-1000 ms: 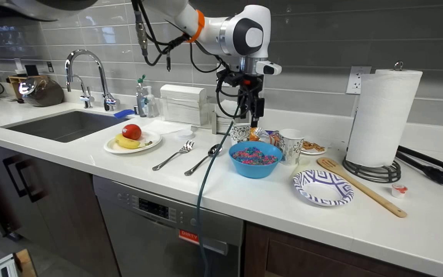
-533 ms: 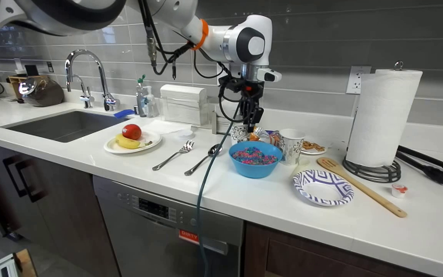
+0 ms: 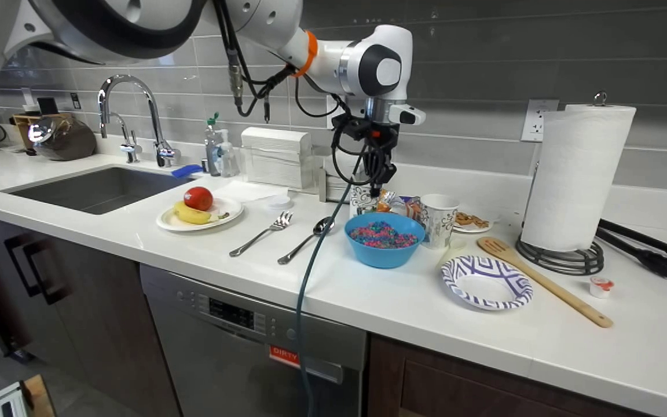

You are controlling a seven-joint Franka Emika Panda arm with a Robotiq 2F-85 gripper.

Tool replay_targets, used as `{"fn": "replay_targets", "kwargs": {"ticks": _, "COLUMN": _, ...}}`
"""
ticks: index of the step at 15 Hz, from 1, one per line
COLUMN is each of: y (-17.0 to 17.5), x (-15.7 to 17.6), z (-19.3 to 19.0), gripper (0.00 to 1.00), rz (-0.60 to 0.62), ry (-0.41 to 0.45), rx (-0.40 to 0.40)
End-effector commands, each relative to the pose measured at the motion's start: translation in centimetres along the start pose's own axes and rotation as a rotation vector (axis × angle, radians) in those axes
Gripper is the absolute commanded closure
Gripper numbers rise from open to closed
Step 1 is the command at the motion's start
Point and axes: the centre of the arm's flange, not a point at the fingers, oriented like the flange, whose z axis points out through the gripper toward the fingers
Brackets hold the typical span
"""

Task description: Move the coffee cup on the left to the left.

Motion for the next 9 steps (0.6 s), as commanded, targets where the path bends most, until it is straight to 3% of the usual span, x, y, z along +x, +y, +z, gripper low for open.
{"fn": "replay_targets", "kwargs": {"ticks": 1, "y": 0.5, "x": 1.1, "z": -2.7, "gripper": 0.99, "rz": 0.032, "ry": -0.032, "rx": 0.06}}
{"fn": "replay_targets", "kwargs": {"ticks": 6, "y": 5.9, "x": 5.0, "z": -5.5, "gripper": 0.99, "rz": 0.214, "ry": -0.142, "rx": 0.165}}
{"fn": "replay_targets", "kwargs": {"ticks": 8, "y": 7.9, "x": 5.0, "z": -7.4, "gripper": 0.99, "rz": 0.246, "ry": -0.17, "rx": 0.26}}
{"fn": "replay_targets", "kwargs": {"ticks": 9, "y": 8.4, "x": 4.5, "z": -8.5, "gripper": 0.99, "rz": 0.238, "ry": -0.137, "rx": 0.3}}
